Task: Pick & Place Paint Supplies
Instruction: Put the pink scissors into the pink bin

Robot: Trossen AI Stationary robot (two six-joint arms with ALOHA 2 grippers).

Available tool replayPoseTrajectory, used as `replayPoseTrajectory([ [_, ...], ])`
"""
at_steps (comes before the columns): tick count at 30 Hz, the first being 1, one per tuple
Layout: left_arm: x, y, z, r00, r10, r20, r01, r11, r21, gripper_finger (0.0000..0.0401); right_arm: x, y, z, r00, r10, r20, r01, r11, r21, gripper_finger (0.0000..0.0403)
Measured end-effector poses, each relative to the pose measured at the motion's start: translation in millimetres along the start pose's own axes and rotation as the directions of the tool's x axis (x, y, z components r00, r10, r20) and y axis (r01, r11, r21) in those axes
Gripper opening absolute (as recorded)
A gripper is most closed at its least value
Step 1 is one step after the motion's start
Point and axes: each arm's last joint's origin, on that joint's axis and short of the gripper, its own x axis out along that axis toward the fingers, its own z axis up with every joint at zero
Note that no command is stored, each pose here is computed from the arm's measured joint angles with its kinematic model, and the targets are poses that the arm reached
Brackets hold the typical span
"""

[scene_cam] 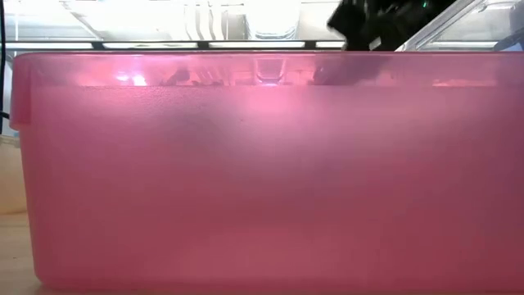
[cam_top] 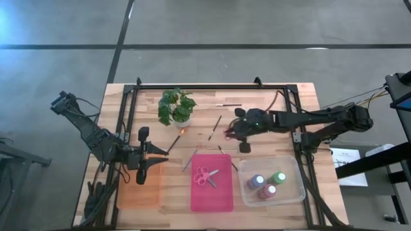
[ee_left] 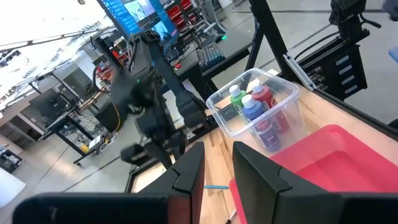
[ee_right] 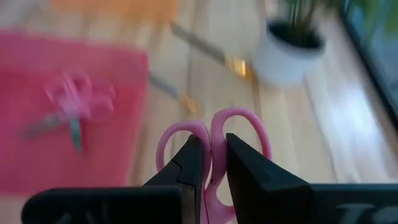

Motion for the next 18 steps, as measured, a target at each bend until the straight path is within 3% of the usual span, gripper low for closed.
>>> replayPoseTrajectory([
  [8,0.2,-0.3,0.0,1.0,-0.003,0.001,0.003,0.994,-0.107,0.0091,8.0,36.2,31.3,0.965,0.117,0.236,-0.107,0.993,-0.052,0.004],
  [18,1.3,-3.7,-4.8,1.0,-0.009,-0.011,0.006,0.968,-0.252,0.0091,49.1,94.3,40.9,0.933,0.265,0.245,-0.245,0.964,-0.107,0.004],
])
